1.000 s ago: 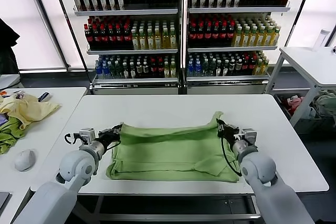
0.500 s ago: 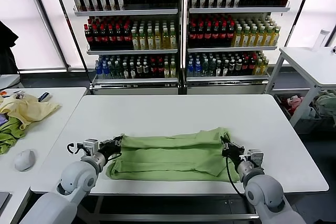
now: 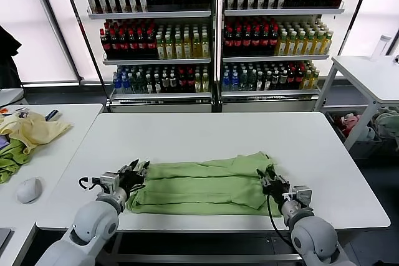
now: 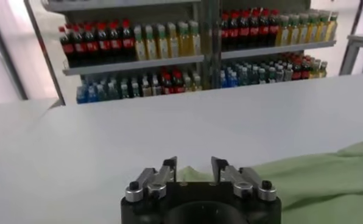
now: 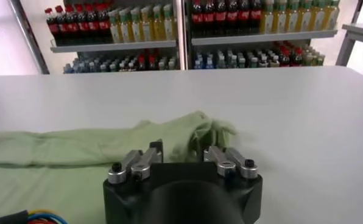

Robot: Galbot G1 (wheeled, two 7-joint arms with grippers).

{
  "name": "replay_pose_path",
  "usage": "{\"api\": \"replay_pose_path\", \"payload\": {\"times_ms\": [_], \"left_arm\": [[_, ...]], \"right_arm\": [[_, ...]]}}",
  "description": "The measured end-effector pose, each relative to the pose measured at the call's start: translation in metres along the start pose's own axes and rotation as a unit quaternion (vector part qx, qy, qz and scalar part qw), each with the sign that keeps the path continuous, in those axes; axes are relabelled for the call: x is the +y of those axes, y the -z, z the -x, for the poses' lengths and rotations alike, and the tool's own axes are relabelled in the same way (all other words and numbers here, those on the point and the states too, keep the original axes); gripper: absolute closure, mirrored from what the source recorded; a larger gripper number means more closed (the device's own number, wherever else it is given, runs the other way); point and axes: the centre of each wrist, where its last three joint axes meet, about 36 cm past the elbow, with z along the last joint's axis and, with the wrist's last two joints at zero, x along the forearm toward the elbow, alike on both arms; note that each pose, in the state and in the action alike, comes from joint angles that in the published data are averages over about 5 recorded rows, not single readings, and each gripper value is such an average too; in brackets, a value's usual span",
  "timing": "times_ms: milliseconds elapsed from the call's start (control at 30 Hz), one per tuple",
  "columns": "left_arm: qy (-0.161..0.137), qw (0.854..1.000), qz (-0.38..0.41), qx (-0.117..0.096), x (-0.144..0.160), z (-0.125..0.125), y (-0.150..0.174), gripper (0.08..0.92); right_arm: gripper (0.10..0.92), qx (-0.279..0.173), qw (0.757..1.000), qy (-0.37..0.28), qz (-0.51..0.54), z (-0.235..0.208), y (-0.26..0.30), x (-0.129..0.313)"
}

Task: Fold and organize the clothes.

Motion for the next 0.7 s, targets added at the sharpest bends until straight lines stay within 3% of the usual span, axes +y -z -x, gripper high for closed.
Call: {"api": "replay_pose_path", "payload": {"times_ms": [267, 367, 567, 700], "left_arm": [[0.032, 0.999, -0.023, 0.0, -0.027, -0.012, -0.026, 0.244], [0.043, 0.999, -0.032, 0.002, -0.034, -0.012, -0.033, 0.191], [0.066, 0.997, -0.049, 0.009, -0.042, -0.005, -0.044, 0.177], [0.077, 0.995, -0.059, 0.016, -0.047, 0.0, -0.052, 0.214]], "right_arm": [[0.249, 0.001, 1.0, -0.005, 0.0, -0.007, -0.004, -0.002], [0.213, 0.0, 1.0, -0.005, 0.0, -0.009, -0.005, -0.001], [0.2, -0.001, 1.0, -0.007, -0.002, -0.012, -0.005, -0.004], [0.2, -0.001, 1.0, -0.008, -0.003, -0.013, -0.004, -0.005]]}}
